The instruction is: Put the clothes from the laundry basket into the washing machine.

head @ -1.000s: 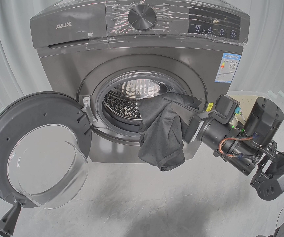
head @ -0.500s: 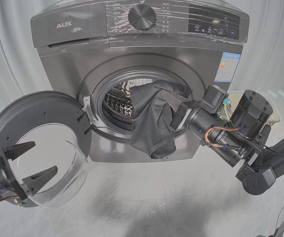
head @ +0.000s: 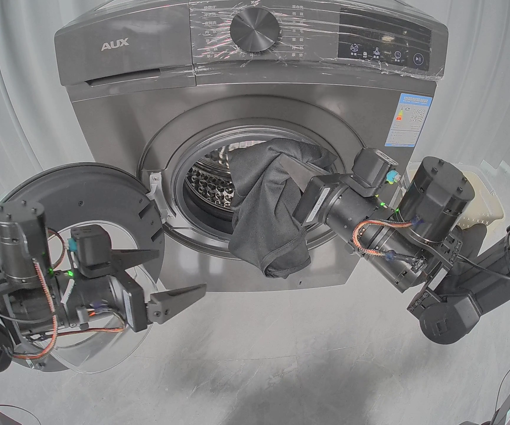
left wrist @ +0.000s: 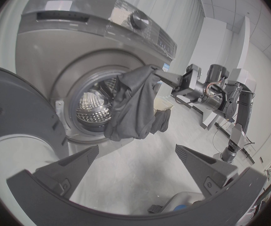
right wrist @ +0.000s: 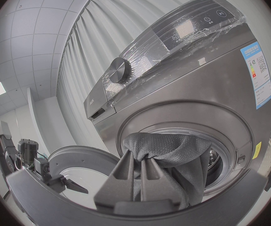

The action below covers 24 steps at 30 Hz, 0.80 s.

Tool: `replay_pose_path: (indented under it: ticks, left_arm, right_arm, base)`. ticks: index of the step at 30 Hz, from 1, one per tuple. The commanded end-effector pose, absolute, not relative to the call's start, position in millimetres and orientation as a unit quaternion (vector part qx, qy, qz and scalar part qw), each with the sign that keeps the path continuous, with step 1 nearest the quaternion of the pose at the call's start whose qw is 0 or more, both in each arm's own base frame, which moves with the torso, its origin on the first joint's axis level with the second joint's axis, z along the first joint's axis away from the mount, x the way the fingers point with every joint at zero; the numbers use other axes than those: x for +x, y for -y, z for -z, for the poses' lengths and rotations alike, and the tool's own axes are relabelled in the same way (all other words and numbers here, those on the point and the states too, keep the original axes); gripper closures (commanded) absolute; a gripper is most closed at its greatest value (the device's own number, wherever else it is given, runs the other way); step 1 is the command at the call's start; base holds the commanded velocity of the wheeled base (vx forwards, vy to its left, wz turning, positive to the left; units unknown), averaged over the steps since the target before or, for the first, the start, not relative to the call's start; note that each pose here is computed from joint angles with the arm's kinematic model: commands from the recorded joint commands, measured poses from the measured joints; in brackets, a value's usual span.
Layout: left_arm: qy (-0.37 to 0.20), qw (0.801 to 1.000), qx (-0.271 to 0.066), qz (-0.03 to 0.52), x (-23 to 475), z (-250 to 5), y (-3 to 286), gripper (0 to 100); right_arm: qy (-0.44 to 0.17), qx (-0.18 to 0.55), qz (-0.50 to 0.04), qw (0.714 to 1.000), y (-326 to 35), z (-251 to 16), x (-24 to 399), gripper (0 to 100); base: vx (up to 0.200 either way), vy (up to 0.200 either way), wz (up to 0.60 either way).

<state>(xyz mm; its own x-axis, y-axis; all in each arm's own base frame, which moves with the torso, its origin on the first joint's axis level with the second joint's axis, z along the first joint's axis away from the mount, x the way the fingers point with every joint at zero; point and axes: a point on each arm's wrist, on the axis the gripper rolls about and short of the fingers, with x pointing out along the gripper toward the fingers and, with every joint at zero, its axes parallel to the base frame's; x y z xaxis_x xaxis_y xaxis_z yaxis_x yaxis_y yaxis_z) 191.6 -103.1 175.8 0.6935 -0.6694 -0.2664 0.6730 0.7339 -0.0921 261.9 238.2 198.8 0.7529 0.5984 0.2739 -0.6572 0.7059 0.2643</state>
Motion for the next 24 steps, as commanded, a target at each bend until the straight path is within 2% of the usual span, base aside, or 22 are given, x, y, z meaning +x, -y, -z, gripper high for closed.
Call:
replay_pose_path:
  ticks: [1,3,9,17,24]
  left_arm:
    - [-0.185,0.907,0.011,0.379,212,-151,126,0]
    - [-0.197,0.903,0.007,0.381,220,-138,133,0]
    - [-0.200,0.899,-0.013,0.390,235,-122,147,0]
    - [-0.197,0.889,-0.038,0.410,241,-110,170,0]
    - [-0.179,0.892,-0.048,0.413,254,-98,181,0]
  right_arm:
    - [0.084,0.175,-0.342,0.919,-242,-196,264,100]
    - [0.081,0.172,-0.340,0.921,-243,-192,266,100]
    - [0.081,0.172,-0.340,0.921,-243,-192,267,100]
    - [0.081,0.172,-0.340,0.921,-243,-191,266,100]
    - [0.081,0.173,-0.344,0.919,-246,-190,265,100]
  base:
    - [0.000,0.000,0.00]
    - [0.000,0.000,0.00]
    - [0.000,0.000,0.00]
    - [0.000,0.000,0.00]
    - [0.000,0.000,0.00]
